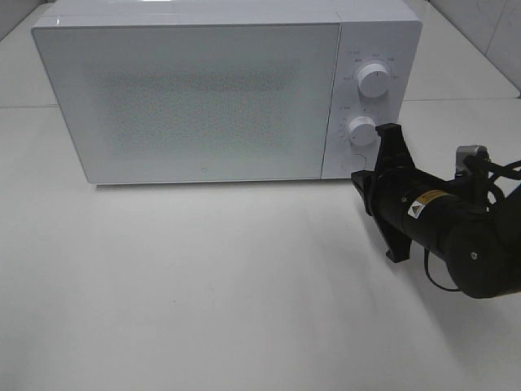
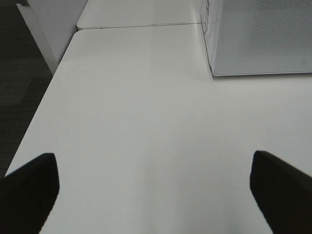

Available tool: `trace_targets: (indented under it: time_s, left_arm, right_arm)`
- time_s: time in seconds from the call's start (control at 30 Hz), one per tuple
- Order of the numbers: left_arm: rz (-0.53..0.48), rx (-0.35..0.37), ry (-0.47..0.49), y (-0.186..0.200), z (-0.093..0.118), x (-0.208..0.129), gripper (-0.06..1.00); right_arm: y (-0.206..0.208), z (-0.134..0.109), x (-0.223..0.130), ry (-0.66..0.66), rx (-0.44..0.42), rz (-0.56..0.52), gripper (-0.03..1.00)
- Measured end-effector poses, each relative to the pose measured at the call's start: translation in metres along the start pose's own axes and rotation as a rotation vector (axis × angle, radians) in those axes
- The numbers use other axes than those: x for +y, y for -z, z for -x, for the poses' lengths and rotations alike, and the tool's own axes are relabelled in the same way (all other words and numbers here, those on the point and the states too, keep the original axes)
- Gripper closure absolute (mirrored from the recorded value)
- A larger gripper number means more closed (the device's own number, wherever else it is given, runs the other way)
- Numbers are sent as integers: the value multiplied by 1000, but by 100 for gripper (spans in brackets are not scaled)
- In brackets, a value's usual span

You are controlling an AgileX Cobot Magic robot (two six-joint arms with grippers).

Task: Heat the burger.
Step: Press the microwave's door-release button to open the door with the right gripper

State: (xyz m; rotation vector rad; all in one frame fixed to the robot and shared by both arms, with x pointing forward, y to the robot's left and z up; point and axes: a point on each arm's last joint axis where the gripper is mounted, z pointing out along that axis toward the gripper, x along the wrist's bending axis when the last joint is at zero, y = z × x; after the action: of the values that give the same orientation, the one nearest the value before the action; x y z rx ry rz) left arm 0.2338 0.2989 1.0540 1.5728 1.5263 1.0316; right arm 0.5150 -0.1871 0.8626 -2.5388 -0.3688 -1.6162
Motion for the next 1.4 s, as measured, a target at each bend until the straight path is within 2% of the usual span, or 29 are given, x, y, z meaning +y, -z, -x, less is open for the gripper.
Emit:
trace_targets:
  time_s: [0.67,1.2,1.4]
  left_arm:
    - [0,0,0,0,0,0,-4]
    - [0,0,0,0,0,0,-4]
    - [0,0,0,0,0,0,-4]
  right_arm:
    - [-27,7,-2,-40,-48,35,94]
    - [-42,-3,8,-45,-25,70,94]
    - [-43,-2,12,-35,-44,77,94]
